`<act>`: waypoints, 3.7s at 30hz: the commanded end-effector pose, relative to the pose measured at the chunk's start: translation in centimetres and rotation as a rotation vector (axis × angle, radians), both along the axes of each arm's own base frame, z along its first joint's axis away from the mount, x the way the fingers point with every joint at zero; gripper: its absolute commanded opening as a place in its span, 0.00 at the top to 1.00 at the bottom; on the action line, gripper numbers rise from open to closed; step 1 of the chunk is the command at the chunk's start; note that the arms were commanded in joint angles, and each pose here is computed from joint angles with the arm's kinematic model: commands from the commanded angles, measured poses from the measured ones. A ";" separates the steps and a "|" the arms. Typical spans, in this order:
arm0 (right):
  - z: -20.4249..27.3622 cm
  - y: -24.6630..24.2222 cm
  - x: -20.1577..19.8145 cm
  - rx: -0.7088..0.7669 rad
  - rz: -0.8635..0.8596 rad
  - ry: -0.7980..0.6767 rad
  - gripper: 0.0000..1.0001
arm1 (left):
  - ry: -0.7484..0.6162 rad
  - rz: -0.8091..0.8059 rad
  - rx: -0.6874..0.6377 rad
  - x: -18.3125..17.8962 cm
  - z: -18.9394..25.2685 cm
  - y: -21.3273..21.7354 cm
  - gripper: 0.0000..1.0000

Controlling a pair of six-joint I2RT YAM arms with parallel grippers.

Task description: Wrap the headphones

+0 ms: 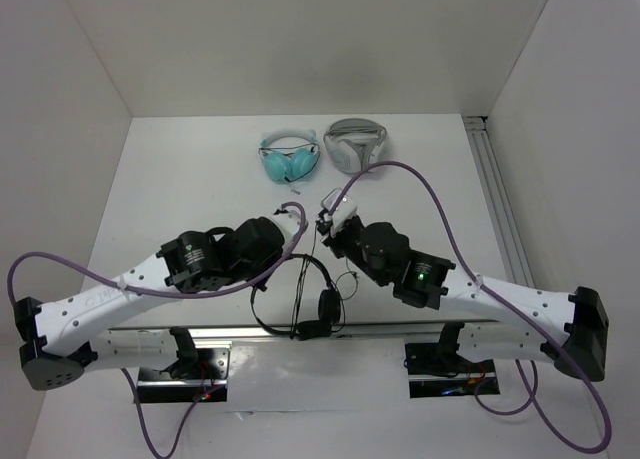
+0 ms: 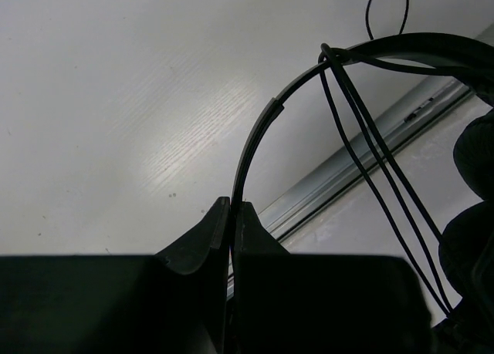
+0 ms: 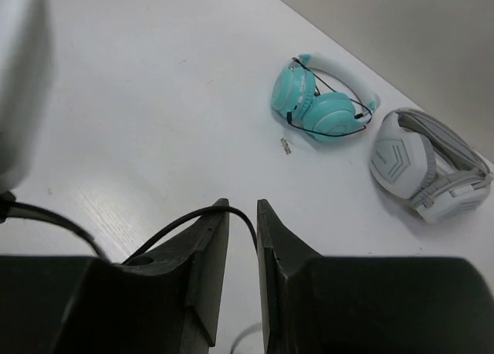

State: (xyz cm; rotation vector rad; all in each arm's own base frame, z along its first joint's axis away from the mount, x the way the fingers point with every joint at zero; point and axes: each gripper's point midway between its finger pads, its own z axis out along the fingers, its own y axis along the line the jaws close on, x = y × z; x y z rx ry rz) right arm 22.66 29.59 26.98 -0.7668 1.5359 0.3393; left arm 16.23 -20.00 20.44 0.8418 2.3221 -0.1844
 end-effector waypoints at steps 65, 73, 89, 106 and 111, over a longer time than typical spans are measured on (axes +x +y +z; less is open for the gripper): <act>-11.5 8.5 -0.7 0.450 0.695 0.506 0.36 | -0.138 0.204 -0.262 1.7 13.8 1.5 1.00; -12.3 9.6 -2.2 0.431 0.748 0.552 0.36 | -0.146 0.224 -0.270 2.2 13.9 1.7 1.00; -16.4 11.2 -2.0 0.418 0.709 0.602 0.50 | -0.199 0.308 -0.305 2.6 16.0 3.7 1.00; -18.4 8.5 -5.5 0.422 0.688 0.644 1.00 | -0.348 0.571 -0.371 6.2 19.8 9.7 1.00; -17.8 8.2 -9.1 0.376 0.679 0.602 1.00 | -0.347 0.642 -0.304 8.5 18.2 10.9 1.00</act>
